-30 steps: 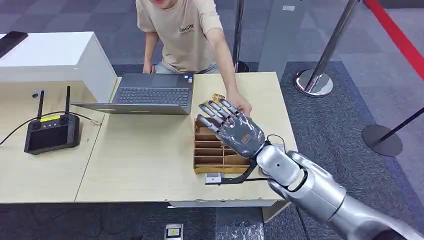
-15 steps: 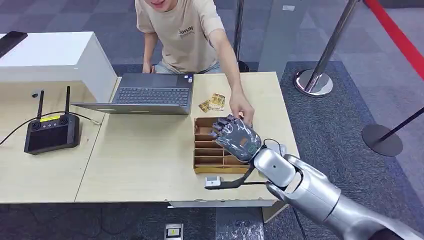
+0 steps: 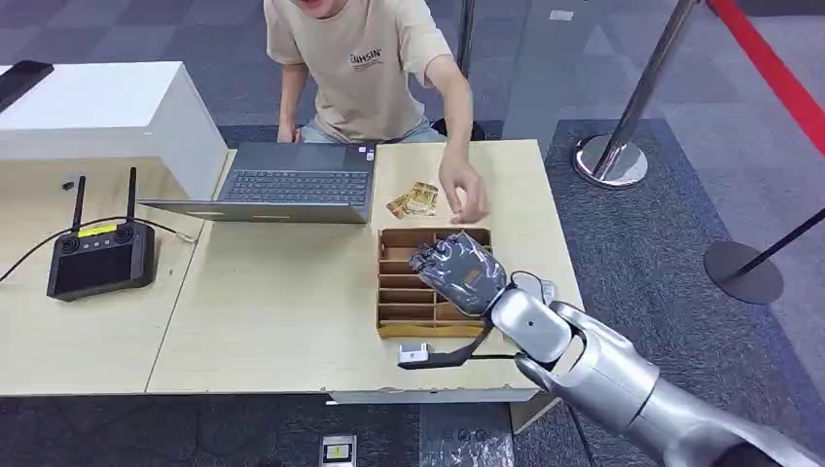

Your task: Pass the card to the sensor for recognition and then transmit it.

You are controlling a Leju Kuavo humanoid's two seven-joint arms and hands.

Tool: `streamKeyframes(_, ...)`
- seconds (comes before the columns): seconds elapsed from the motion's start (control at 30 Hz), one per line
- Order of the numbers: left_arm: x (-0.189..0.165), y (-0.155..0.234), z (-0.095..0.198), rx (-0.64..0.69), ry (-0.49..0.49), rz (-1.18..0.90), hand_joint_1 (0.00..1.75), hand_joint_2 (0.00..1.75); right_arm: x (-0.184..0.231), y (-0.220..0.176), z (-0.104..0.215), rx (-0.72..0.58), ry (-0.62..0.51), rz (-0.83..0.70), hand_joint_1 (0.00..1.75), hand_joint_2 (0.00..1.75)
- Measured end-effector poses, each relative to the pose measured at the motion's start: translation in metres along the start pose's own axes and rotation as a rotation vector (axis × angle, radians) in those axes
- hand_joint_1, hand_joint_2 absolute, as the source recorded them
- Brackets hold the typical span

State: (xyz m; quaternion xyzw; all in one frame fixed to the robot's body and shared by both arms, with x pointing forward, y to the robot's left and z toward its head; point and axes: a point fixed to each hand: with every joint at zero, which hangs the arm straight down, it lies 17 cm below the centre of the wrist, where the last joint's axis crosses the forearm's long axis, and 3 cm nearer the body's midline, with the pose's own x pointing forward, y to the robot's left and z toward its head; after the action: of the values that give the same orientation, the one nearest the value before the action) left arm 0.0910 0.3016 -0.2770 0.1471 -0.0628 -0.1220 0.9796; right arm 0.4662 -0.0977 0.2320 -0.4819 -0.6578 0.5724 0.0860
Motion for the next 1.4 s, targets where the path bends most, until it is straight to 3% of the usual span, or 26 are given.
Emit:
streamKeyframes(0.7,0.002,0.001,0.0,0.007,-0.017,-0.026,0.0,0.0,-0.002,-0.001,-0.001,-0.009,0.035,-0.086,1.75,1.75)
streamKeyframes(0.9,0.0,0.001,0.0,0.006,-0.01,-0.006,0.0,0.0,-0.053,-0.013,0.019,-0.134,0.307,-0.384,1.75,1.75)
streamKeyframes(1.1,-0.002,0.001,0.0,0.008,-0.001,0.017,0.0,0.0,-0.122,0.018,0.082,-0.177,0.6,-0.67,1.75,1.75)
streamKeyframes(1.4,-0.002,0.001,0.0,0.011,-0.001,0.027,0.0,0.0,-0.173,0.043,0.149,-0.194,0.804,-0.706,1.75,1.75)
